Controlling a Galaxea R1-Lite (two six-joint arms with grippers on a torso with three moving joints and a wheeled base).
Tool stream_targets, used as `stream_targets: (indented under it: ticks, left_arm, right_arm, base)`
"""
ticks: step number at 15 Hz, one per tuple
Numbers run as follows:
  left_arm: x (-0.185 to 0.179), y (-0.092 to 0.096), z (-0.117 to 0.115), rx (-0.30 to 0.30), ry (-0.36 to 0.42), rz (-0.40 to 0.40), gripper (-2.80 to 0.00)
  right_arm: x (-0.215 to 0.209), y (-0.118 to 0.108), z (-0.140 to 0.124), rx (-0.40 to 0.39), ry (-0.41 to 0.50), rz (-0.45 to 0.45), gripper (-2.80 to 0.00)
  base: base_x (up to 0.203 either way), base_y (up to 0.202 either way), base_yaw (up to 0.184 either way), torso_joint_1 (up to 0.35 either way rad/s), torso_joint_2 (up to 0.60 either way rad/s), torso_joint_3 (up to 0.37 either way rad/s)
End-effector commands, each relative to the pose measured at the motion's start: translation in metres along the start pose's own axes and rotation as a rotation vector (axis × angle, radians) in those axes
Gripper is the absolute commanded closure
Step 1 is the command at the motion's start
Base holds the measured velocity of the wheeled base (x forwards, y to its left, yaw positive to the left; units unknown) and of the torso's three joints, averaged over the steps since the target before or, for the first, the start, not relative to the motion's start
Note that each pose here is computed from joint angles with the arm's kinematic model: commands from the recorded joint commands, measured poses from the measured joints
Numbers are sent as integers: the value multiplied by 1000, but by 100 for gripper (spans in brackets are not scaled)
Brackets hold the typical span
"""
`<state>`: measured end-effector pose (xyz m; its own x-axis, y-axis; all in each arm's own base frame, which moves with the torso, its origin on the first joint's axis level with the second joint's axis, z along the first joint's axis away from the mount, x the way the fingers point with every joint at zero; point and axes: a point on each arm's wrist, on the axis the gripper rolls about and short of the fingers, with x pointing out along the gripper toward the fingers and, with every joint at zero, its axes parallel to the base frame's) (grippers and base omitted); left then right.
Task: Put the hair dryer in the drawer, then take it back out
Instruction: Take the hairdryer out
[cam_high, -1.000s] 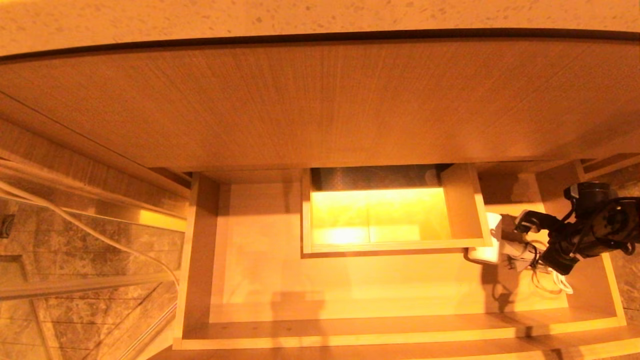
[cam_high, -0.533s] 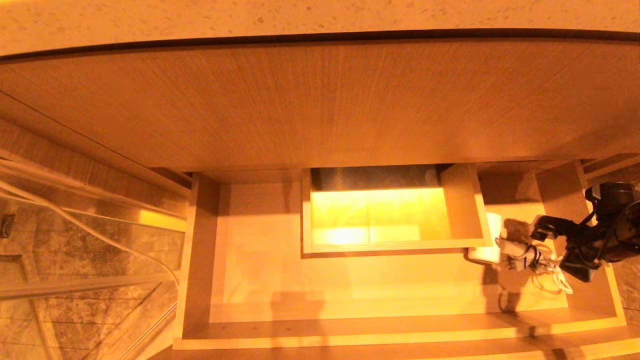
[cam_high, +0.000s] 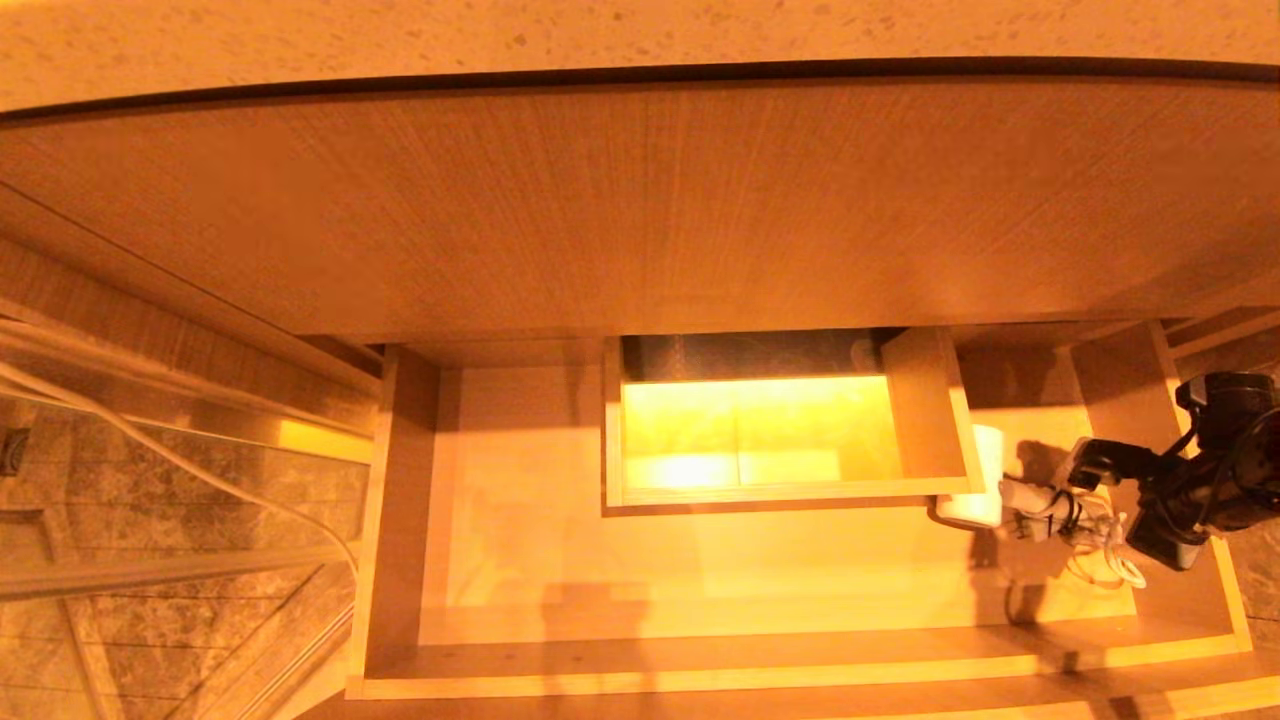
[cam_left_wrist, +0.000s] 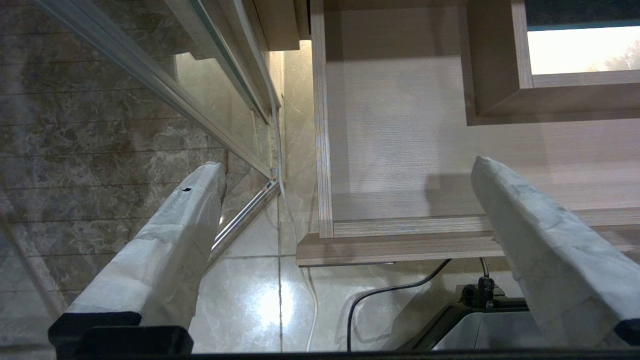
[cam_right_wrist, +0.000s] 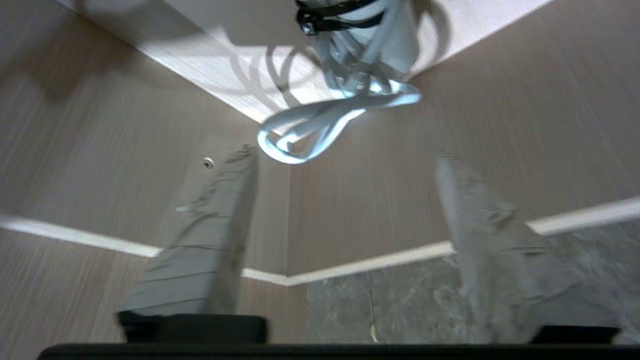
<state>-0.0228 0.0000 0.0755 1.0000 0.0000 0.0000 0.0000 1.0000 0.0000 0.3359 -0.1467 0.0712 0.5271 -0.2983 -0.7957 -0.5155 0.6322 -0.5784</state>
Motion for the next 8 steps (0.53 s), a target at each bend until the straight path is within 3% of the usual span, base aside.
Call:
stream_targets:
  ticks: [1, 8]
  left_arm:
    - [0, 0, 0, 0, 0, 0, -280]
    - [0, 0, 0, 0, 0, 0, -280]
  right_arm:
    - [14, 5, -1, -6, 14, 32, -280]
    - [37, 16, -6, 15, 42, 90, -280]
  base:
    - [0, 0, 0, 0, 0, 0]
    - [0, 0, 0, 0, 0, 0]
